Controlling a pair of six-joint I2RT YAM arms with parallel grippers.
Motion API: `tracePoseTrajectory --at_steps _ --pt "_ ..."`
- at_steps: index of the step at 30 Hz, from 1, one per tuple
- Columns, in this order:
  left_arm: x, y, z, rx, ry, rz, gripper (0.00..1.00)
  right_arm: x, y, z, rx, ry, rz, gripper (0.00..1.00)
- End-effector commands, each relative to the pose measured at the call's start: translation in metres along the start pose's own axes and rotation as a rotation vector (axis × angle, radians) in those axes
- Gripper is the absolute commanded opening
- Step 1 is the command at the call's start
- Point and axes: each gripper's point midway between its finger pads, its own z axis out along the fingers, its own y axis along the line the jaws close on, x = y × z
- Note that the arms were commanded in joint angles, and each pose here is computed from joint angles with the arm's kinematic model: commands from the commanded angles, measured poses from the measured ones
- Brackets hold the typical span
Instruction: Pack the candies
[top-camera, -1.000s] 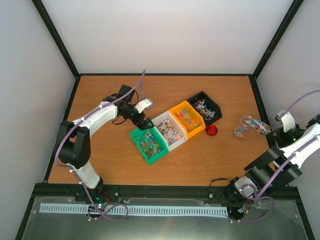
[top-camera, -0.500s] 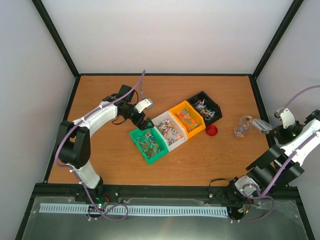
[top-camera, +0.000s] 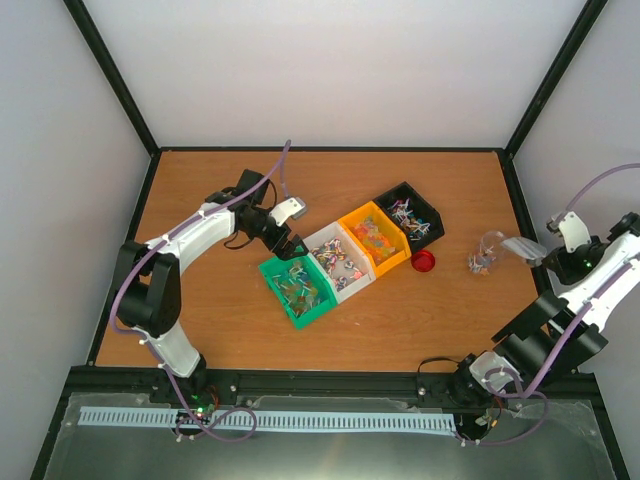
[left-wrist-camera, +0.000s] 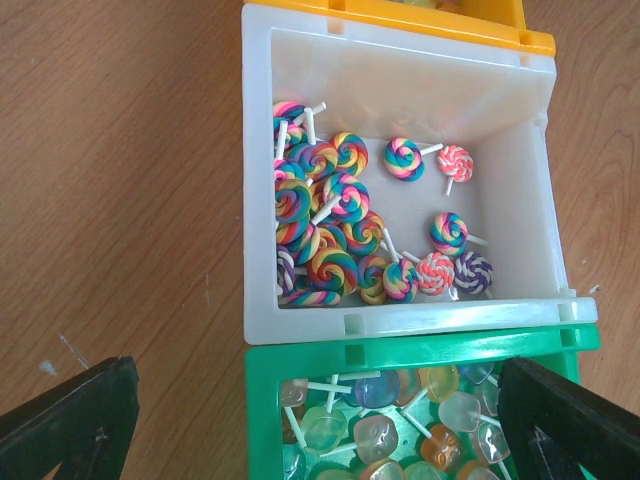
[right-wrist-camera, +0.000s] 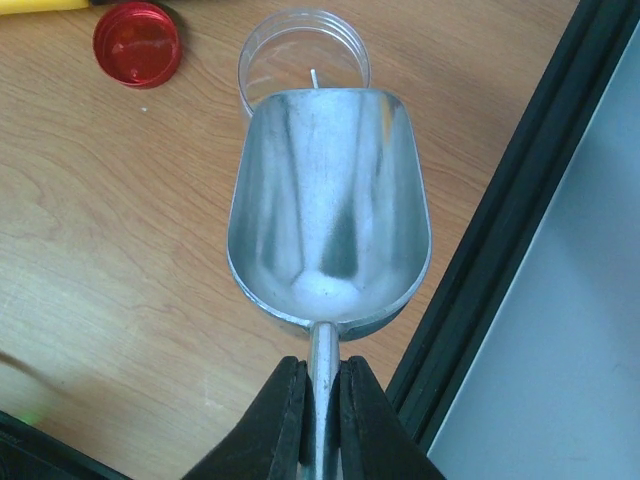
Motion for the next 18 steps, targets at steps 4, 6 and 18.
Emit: tracePoseTrajectory --at_steps 4,6,18 --pt "-0.0106 0.002 -0.0065 -0.014 -0.035 0.043 1.0 -0.0053 -0.0004 -0.0038 0.004 0.047 -0.029 0.03" --pt "-0.0103 0.0019 -0.006 -0.013 -0.034 0.041 1.0 -0.0066 -0.0006 -0.0041 0.006 0.055 -0.037 0.03" --pt "-0.0098 0.0016 -0.006 -0.012 -0.032 0.04 1.0 -0.0125 0.0001 -0.0031 0.02 0.126 -0.083 0.03"
